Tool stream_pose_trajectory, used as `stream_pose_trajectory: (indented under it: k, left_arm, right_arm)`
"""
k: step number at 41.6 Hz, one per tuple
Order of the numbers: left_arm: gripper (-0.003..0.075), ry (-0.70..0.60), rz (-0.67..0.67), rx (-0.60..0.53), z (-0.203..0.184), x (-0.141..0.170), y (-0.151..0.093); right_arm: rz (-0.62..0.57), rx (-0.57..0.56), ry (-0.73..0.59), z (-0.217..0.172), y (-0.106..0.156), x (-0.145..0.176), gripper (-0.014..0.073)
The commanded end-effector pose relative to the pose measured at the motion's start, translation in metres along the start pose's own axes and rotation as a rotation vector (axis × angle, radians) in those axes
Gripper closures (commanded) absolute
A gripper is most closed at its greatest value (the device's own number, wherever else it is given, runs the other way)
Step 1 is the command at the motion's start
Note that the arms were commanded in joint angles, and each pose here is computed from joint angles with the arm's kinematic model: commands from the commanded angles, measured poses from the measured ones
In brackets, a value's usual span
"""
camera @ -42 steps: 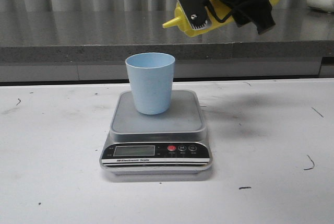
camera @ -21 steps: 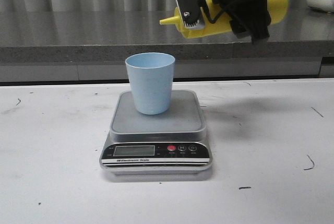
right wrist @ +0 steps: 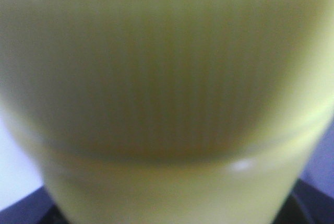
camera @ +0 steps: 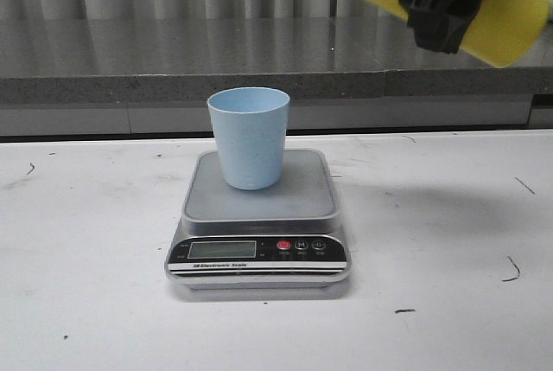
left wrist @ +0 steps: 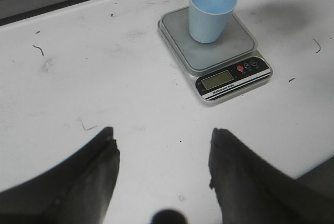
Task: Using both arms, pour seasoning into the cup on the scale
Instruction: 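Turn the bottle upright and lower it back to the table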
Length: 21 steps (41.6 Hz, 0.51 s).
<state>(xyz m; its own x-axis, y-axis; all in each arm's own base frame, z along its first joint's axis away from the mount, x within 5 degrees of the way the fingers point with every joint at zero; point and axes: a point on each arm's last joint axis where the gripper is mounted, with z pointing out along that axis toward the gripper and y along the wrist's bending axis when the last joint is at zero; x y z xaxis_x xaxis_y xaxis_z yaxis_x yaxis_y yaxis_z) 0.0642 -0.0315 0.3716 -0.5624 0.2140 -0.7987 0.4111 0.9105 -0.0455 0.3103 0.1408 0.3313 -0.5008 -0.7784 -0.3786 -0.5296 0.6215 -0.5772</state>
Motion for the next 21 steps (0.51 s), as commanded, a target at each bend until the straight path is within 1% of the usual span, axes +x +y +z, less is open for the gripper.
stream_pose_trajectory:
  k: [1, 4, 6, 11, 15, 21]
  left_arm:
    - [0.0332, -0.088, -0.010, 0.013, -0.005, -0.011, -0.001]
    - [0.0332, -0.088, -0.010, 0.013, -0.005, -0.011, -0.001]
    - [0.0332, -0.088, -0.010, 0.013, -0.005, -0.011, -0.001]
    - [0.0332, -0.088, -0.010, 0.013, -0.005, -0.011, -0.001]
    - [0.0332, -0.088, -0.010, 0.013, -0.005, -0.011, -0.001]
    - [0.0332, -0.088, -0.010, 0.013, -0.005, -0.011, -0.001]
  right_arm:
    - [0.139, 0.039, -0.139, -0.045, -0.033, 0.008, 0.0233]
    - [0.209, 0.017, -0.198, -0.055, -0.038, 0.016, 0.0233]
    - [0.283, -0.001, -0.249, -0.059, -0.040, 0.024, 0.0233]
    - [0.429, -0.027, -0.382, -0.062, -0.036, 0.044, 0.0233]
    - [0.483, -0.016, -0.492, -0.058, -0.028, 0.058, 0.0233]
    - [0.546, -0.023, -0.583, -0.040, -0.009, 0.080, 0.0233]
